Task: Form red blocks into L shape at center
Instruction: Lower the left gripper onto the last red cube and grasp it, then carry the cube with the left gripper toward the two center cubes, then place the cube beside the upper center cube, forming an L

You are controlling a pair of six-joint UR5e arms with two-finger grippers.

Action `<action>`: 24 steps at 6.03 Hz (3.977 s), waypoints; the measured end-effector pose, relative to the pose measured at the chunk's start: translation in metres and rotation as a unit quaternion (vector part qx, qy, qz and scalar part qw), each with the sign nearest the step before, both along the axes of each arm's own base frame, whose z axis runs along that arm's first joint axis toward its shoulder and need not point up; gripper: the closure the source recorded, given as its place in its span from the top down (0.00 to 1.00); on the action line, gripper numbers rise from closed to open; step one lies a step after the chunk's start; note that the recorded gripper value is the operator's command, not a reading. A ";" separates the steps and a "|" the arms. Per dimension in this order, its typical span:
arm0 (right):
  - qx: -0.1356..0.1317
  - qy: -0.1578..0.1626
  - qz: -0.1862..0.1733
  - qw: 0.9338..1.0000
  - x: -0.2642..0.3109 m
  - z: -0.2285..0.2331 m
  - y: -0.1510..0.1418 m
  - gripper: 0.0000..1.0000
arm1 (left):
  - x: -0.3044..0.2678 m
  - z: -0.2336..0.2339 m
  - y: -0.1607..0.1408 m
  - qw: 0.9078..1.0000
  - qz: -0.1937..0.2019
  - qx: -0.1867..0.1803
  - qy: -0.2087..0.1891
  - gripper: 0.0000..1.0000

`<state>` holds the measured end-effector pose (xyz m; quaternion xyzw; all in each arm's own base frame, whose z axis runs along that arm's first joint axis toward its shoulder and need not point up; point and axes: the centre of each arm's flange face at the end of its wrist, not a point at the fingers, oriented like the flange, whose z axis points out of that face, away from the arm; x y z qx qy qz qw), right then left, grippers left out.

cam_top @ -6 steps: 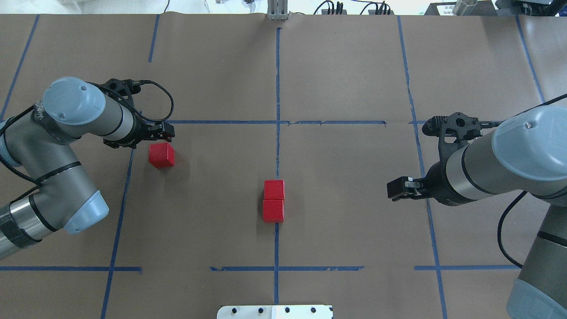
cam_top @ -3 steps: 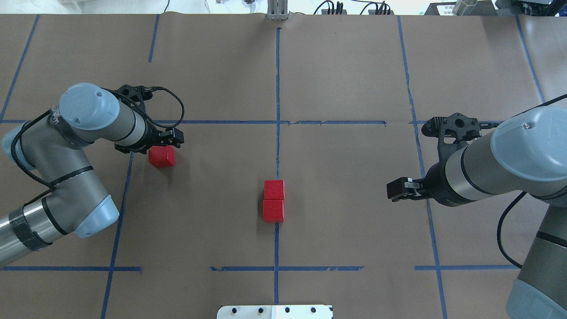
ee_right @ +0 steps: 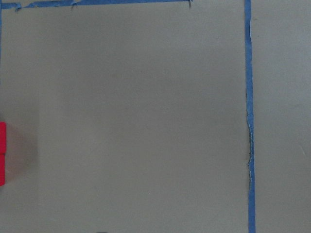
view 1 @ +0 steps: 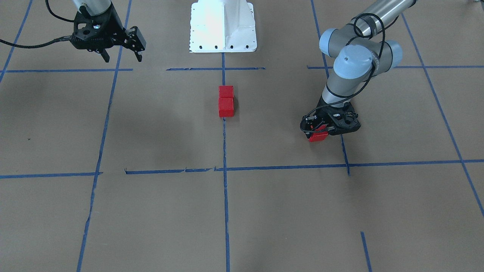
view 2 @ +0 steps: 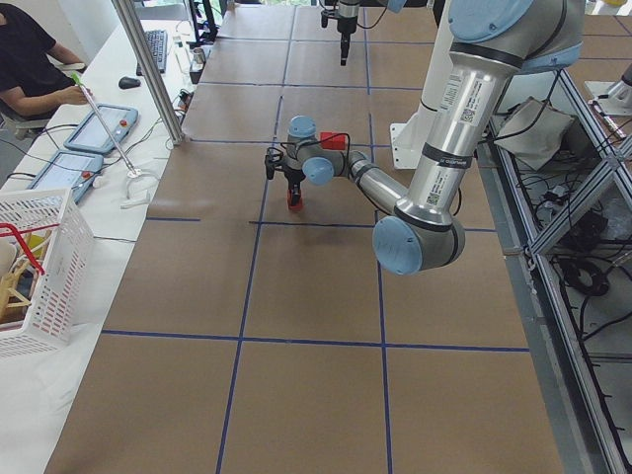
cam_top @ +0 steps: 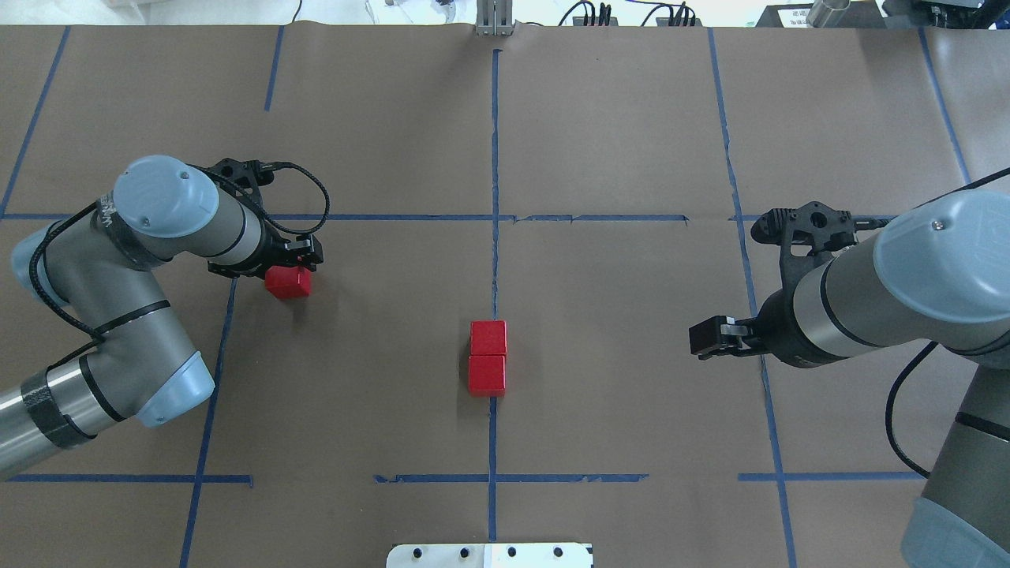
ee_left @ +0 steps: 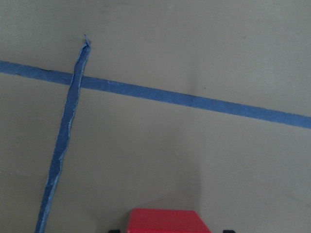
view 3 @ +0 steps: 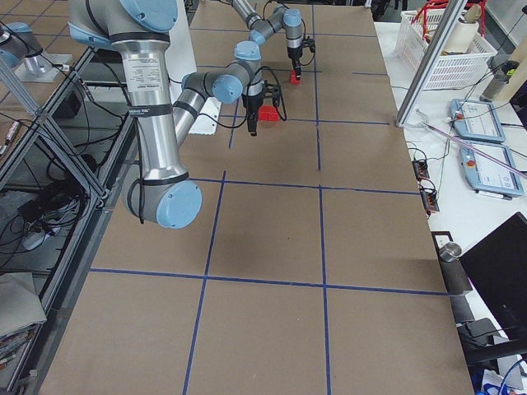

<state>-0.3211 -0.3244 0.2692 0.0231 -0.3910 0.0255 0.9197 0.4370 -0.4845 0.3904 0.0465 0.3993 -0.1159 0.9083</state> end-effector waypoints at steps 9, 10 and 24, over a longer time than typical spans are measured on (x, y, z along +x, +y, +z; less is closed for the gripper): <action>0.005 -0.005 0.004 1.000 0.004 -0.006 0.002 1.00 | 0.086 -0.180 0.097 0.813 -0.402 -0.416 0.063 0.02; 0.006 -0.005 0.003 1.000 0.004 -0.006 0.002 1.00 | 0.093 -0.185 0.095 0.787 -0.427 -0.441 0.067 0.01; -0.001 -0.002 0.000 1.000 -0.004 -0.003 0.008 1.00 | 0.172 -0.185 0.097 0.751 -0.454 -0.476 0.053 0.99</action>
